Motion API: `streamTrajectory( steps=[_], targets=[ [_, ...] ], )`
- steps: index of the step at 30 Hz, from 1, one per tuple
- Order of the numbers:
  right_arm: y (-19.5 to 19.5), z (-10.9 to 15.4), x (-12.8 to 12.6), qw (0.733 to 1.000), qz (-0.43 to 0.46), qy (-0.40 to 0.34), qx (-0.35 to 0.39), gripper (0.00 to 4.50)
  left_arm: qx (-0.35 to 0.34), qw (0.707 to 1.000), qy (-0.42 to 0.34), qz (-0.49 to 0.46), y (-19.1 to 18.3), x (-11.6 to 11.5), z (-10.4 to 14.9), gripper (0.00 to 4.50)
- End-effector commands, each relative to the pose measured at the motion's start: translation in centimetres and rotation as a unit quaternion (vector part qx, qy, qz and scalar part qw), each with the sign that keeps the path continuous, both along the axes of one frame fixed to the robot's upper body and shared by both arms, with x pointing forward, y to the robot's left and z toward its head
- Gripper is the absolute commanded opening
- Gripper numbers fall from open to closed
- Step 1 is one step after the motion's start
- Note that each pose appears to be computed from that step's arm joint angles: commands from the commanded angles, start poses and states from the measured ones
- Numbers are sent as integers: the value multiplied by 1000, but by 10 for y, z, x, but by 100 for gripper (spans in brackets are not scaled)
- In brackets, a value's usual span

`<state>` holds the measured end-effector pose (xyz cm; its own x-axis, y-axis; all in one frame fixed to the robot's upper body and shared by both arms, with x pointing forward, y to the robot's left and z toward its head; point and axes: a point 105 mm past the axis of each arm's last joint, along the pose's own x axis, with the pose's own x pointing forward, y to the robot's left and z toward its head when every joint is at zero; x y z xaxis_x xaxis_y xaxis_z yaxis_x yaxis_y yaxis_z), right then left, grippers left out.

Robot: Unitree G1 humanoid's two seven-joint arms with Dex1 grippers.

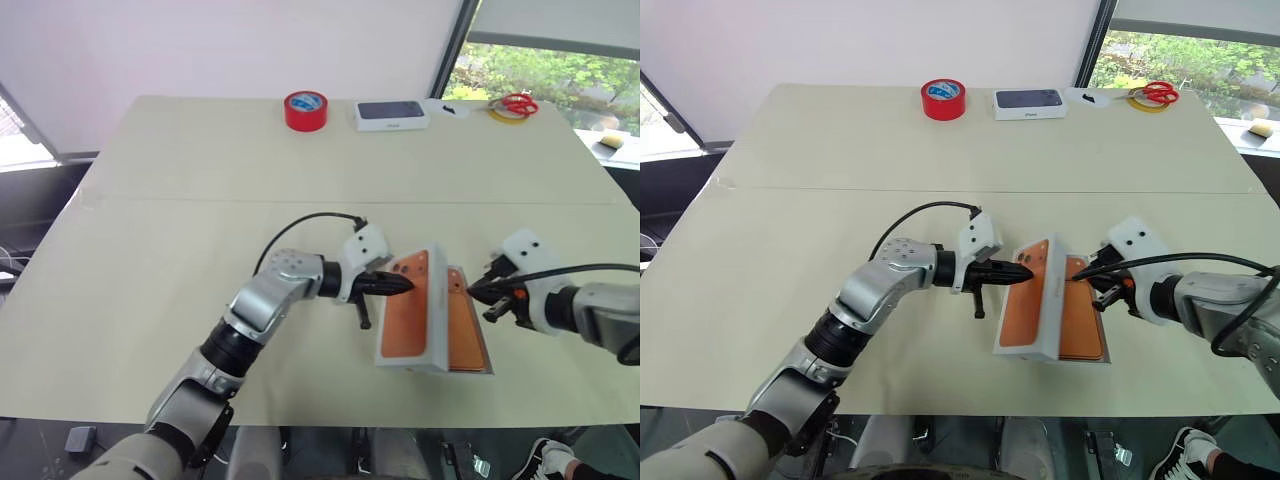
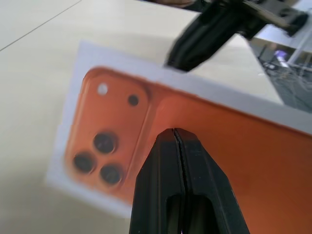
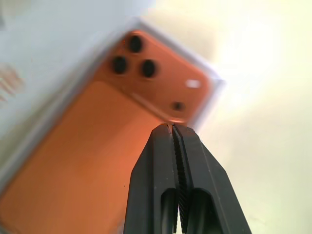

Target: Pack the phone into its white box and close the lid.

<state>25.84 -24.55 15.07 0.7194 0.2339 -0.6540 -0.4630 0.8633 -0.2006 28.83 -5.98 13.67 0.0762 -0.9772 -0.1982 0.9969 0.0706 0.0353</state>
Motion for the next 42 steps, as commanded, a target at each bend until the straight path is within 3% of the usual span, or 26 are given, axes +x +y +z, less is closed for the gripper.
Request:
streamTrajectory(
  steps=[1, 7, 12, 17, 28, 42],
  targets=[
    [-24, 16, 6, 998, -30, -37, -38, 11, -11, 1000, -22, -19, -13, -3, 9, 0],
    [-23, 18, 6, 998, -21, -48, -42, 11, -29, 999, -19, 2, -3, 6, 19, 0],
    [-10, 15, 5, 998, 11, -55, -36, 11, 17, 999, -22, 34, 35, 22, 9, 0],
    [-1, 7, 4, 997, 34, -48, -44, 11, 65, 997, -29, 1, 52, 13, -5, 0],
    [22, -9, -1, 995, 77, -30, -48, 11, 143, 987, -47, -58, 28, 0, -32, 0],
    [31, -20, -10, 995, 87, -17, -48, 11, 93, 992, -34, -72, 2, -7, -21, 0]
  ],
)
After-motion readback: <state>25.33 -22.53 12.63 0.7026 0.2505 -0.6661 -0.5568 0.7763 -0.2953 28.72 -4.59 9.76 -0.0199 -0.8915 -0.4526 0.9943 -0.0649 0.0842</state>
